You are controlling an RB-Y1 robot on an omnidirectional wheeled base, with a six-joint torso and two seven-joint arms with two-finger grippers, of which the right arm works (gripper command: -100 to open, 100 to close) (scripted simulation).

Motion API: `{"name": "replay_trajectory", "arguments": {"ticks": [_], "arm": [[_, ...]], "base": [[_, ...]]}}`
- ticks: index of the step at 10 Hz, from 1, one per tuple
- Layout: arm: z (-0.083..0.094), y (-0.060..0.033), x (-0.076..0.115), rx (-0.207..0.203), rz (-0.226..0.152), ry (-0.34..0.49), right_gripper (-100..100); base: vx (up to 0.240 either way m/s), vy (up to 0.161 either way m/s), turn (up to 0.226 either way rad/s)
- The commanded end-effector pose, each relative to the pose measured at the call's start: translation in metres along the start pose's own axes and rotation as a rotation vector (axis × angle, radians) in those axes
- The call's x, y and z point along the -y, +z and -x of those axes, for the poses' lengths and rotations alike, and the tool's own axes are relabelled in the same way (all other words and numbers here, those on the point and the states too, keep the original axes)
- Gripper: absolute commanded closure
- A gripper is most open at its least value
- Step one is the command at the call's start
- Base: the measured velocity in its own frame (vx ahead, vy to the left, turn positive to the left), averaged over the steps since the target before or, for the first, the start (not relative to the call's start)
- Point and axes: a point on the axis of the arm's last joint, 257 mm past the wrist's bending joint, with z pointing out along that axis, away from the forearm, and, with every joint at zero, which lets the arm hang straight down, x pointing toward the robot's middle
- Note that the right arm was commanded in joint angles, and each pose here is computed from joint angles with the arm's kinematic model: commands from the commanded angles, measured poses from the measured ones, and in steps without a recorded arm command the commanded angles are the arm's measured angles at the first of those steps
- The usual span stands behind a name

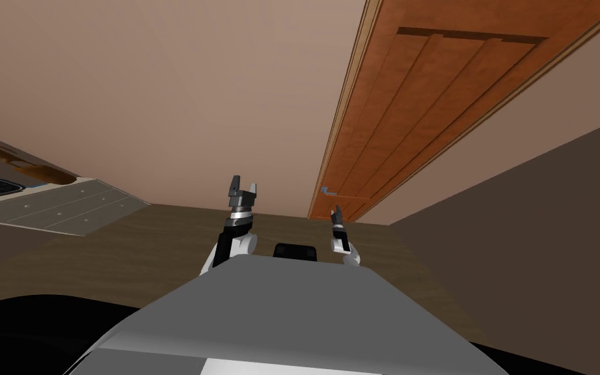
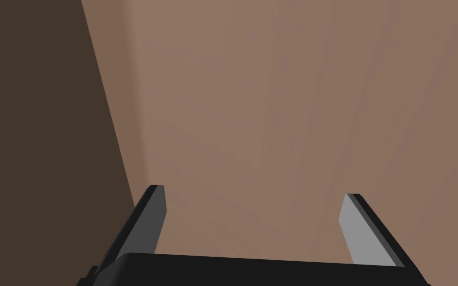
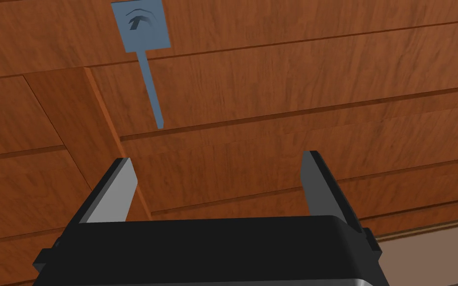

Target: Pull the door open

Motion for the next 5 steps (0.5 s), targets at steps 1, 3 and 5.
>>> {"name": "replay_trajectory", "arguments": {"ticks": [1, 3, 5], "arm": [[0.005, -0.0024, 0.009, 0.007, -0.02, -0.004, -100], [0.01, -0.0051, 0.02, 0.016, -0.044, -0.008, -100], [0.015, -0.008, 0.031, 0.025, -0.069, -0.012, -100]], "base": [[0.068, -0.031, 0.119], [0.069, -0.05, 0.106], [0.07, -0.049, 0.092]]}}
